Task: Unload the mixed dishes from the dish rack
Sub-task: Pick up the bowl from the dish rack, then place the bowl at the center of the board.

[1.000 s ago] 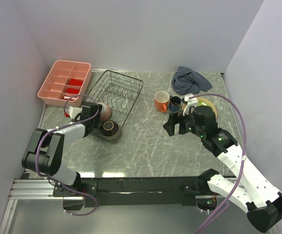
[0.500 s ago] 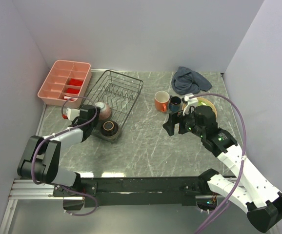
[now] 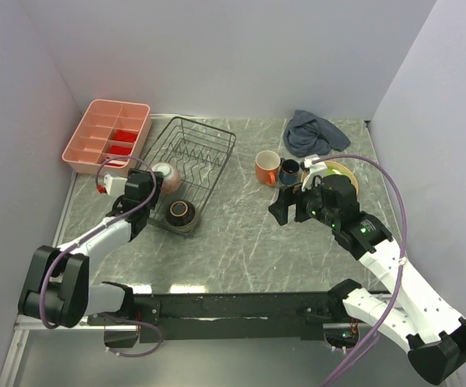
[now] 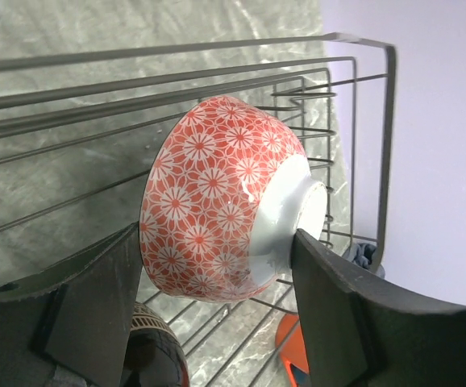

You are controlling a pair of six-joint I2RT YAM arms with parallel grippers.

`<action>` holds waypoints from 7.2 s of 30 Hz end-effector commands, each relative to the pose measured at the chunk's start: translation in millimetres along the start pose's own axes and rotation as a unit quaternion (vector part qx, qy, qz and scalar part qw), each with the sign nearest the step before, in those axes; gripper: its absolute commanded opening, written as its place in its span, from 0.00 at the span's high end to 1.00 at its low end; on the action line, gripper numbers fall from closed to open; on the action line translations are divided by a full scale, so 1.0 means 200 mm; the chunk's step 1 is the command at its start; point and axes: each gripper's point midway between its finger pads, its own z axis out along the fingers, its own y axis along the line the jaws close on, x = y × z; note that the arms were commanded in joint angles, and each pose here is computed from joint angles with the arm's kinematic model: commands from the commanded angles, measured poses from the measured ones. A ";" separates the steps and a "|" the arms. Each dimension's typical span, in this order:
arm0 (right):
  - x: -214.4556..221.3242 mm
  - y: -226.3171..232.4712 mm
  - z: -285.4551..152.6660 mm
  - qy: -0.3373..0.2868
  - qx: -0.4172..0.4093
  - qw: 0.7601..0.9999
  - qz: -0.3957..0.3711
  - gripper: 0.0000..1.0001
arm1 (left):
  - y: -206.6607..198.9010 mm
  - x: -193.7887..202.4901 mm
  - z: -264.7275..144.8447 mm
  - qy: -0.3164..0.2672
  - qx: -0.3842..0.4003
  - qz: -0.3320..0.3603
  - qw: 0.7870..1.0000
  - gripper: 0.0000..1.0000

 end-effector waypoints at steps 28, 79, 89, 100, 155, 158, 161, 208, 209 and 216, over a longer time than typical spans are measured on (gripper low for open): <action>-0.11 0.09 -0.03 -0.030 -0.032 0.999 0.031 0.00 | -0.50 -0.21 -0.36 -0.051 0.199 0.385 0.900 0.79; -0.21 0.46 -0.06 0.061 -0.268 0.957 -0.094 0.00 | -0.59 1.01 -1.43 -0.082 0.573 0.723 0.377 0.70; -0.02 0.49 -0.08 0.158 -0.331 0.926 -0.094 0.04 | -0.50 1.09 -1.47 -0.065 0.585 0.730 0.347 0.69; 0.08 0.50 -0.06 0.205 -0.361 0.907 -0.077 0.31 | -0.45 1.10 -1.45 -0.055 0.579 0.735 0.349 0.69; 0.15 -0.40 0.65 0.106 0.227 0.968 -0.014 1.00 | -0.17 0.35 -0.76 -0.027 0.221 0.534 0.815 0.01; 0.18 -0.42 0.72 0.108 0.244 0.964 -0.011 1.00 | -0.17 0.36 -0.75 -0.029 0.209 0.539 0.815 0.01; 0.19 -0.46 0.78 0.104 0.269 0.957 -0.002 0.98 | -0.16 0.36 -0.74 -0.026 0.201 0.540 0.817 0.01; 0.11 -0.26 0.28 -0.041 0.204 0.975 0.081 0.00 | 0.10 0.40 -0.46 0.227 -0.080 0.468 0.850 0.01; 0.13 -0.27 0.28 -0.037 0.205 0.975 0.079 0.00 | 0.12 0.41 -0.46 0.236 -0.085 0.469 0.847 0.00; 0.16 -0.27 0.27 -0.032 0.199 0.977 0.071 0.00 | 0.22 0.46 -0.40 0.254 -0.120 0.487 0.827 0.00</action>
